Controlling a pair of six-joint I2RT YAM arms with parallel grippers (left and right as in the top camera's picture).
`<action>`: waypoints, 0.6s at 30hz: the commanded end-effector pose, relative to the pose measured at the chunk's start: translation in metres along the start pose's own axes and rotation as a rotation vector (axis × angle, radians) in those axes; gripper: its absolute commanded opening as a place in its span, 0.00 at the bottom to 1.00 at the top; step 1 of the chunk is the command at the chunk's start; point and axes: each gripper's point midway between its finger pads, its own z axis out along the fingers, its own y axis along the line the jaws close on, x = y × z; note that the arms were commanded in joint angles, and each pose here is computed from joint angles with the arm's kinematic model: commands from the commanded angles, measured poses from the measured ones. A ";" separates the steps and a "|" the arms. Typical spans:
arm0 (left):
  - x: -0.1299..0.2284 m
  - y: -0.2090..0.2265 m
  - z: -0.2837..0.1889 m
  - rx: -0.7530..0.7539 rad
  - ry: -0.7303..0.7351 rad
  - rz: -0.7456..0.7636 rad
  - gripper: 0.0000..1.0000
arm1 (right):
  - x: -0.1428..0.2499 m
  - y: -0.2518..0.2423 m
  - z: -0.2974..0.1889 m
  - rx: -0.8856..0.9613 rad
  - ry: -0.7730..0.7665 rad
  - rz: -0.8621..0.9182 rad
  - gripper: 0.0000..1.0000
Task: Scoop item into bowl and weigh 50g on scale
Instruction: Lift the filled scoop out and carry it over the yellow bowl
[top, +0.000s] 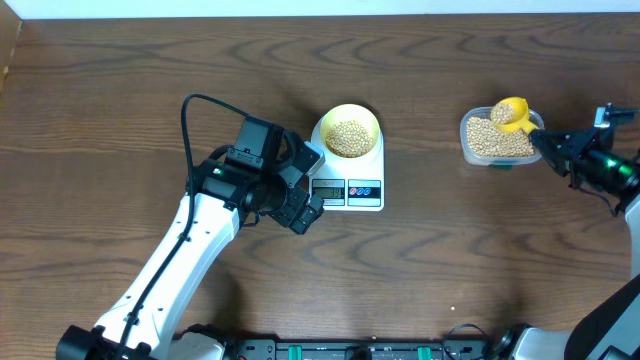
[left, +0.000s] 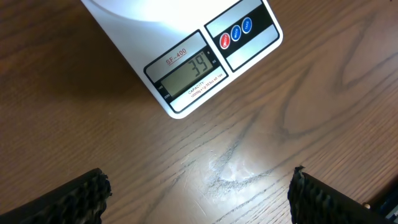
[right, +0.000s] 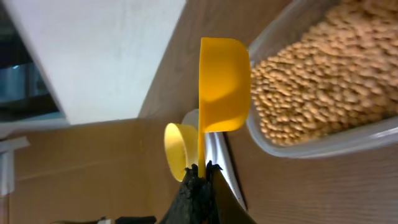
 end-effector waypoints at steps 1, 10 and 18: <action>0.002 0.000 0.000 -0.004 0.005 0.018 0.94 | 0.003 0.021 -0.003 -0.121 0.039 -0.024 0.01; 0.001 0.000 0.000 -0.005 0.005 0.018 0.94 | 0.001 0.029 -0.002 -0.151 0.053 0.101 0.01; 0.001 0.000 0.000 -0.005 0.005 0.018 0.94 | 0.010 0.063 0.013 -0.247 0.128 0.054 0.01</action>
